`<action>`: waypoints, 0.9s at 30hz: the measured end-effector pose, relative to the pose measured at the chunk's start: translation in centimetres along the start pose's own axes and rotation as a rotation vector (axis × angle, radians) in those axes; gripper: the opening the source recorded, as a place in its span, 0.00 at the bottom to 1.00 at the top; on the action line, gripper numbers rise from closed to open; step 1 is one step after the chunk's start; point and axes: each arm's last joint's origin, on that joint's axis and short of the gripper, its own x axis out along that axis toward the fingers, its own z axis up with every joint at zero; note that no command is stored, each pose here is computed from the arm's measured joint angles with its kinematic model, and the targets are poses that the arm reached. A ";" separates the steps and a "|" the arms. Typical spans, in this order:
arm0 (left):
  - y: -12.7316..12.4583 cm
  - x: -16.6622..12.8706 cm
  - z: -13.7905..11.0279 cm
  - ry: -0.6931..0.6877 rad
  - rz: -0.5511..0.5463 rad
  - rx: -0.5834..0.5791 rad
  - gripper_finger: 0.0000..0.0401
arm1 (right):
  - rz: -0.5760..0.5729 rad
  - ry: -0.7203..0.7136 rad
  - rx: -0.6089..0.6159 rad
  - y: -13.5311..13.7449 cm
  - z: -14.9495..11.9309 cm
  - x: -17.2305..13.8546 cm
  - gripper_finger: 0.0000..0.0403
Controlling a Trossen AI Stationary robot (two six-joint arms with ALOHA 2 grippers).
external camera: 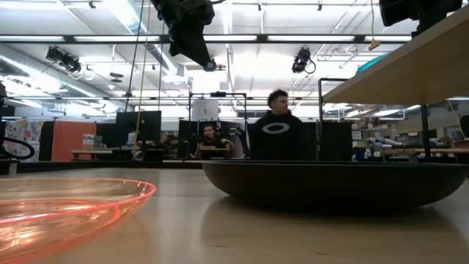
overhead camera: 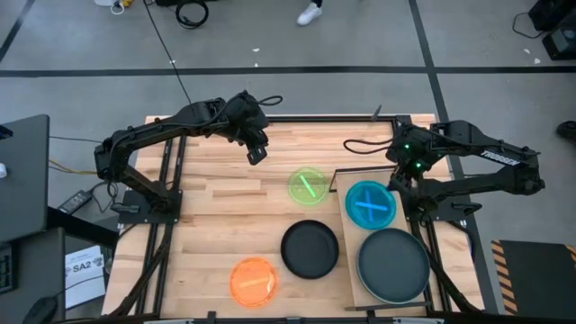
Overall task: Place and stack plates onto a shelf
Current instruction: Stack the orange plate on top of the blue plate on the shelf
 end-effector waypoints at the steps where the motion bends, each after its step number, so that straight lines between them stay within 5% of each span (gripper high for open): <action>1: 0.0 0.0 0.0 0.000 0.000 0.000 0.29 | -0.018 -0.010 0.000 -0.1 0.0 0.0 0.60; 15: -0.4 0.0 -0.2 0.015 -0.006 -0.048 0.29 | -0.101 -0.055 0.000 -0.3 0.2 0.0 0.60; 27: -5.0 -0.1 -1.1 0.074 -0.088 -0.133 0.29 | -0.099 -0.059 -0.001 -0.3 0.2 0.0 0.60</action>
